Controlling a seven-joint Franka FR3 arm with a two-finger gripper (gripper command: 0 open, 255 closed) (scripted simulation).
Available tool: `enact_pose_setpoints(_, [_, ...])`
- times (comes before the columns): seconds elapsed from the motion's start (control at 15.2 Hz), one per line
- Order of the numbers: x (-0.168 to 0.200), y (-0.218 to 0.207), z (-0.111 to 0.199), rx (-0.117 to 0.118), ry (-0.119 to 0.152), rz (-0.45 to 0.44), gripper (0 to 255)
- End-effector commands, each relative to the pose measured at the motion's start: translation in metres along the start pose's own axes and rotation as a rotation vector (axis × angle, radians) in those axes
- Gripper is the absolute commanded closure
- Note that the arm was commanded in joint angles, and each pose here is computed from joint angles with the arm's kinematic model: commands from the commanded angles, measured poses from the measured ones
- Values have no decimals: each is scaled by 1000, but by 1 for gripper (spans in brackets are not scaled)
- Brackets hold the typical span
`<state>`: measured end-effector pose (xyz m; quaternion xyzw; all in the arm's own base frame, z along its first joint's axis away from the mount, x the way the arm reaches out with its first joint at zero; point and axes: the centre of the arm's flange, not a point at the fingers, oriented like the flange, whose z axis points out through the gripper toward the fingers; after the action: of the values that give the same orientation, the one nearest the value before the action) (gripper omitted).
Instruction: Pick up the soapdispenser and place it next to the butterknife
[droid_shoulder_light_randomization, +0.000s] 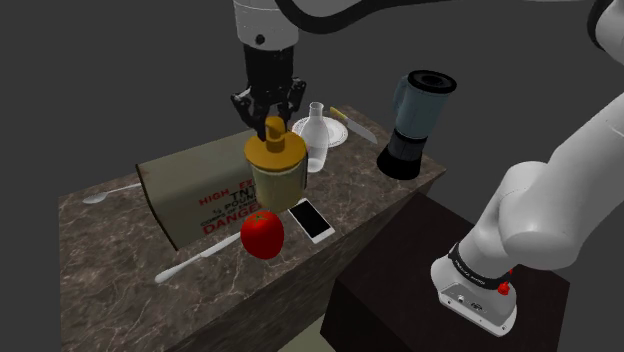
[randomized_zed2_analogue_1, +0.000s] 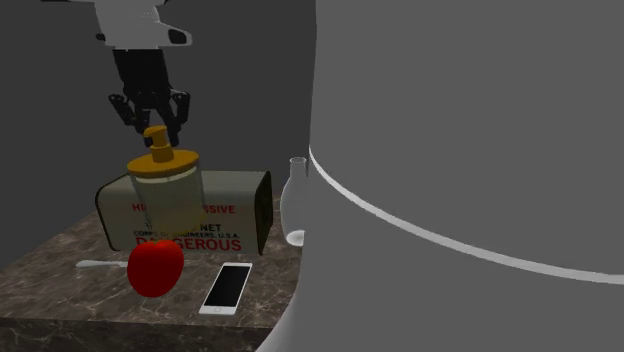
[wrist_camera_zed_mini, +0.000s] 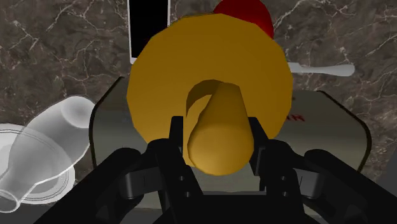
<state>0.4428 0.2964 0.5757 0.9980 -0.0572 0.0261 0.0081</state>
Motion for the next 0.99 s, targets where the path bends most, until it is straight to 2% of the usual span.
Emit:
enact_pose_setpoints(0.0, [-3, -26, 7, 1, 1, 2, 255])
enact_pose_setpoints(0.92, [-41, -201, 52, 1, 1, 2, 255])
